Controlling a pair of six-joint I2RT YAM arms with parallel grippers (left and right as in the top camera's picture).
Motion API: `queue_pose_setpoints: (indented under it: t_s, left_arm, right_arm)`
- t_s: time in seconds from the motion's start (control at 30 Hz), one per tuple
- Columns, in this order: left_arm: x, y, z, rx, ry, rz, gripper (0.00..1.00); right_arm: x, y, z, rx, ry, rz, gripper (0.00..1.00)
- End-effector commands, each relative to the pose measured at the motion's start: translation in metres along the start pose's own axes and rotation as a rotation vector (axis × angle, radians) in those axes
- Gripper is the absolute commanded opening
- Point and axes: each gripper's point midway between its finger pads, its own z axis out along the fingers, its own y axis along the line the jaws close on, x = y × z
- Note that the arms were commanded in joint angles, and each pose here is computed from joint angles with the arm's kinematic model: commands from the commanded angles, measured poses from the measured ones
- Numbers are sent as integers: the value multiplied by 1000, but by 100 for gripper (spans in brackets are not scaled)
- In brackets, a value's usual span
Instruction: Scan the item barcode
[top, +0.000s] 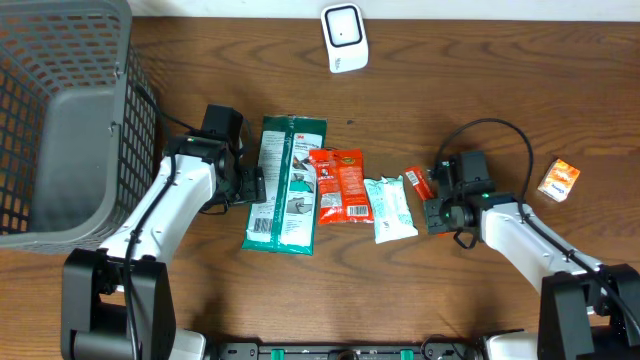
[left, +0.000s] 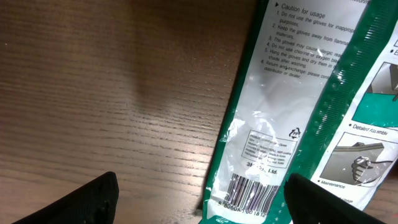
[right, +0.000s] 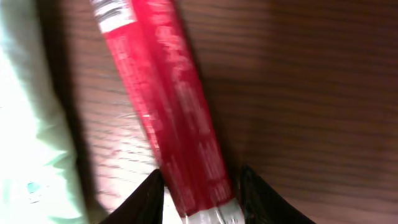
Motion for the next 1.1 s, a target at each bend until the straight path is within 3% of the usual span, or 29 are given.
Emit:
queue_pose_setpoints:
  t_s: [0.0, 0.33, 0.5, 0.8, 1.07]
  left_arm:
    - [-1, 1, -1, -8, -5, -3, 86]
    - [-1, 1, -1, -8, -5, -3, 86]
    - [-1, 1, -1, -8, -5, -3, 86]
    - [-1, 1, -1, -7, -5, -3, 86]
    - [-1, 1, -1, -8, -5, -3, 86]
  right_arm:
    - [-9, 3, -4, -35, -12, 23, 40]
    - [-39, 11, -36, -73, -4, -13, 44]
    - [-34, -6, -34, 9, 8, -21, 36]
    - [-23, -3, -29, -35, 35, -43, 38]
    - [-10, -2, -22, -45, 55, -41, 31]
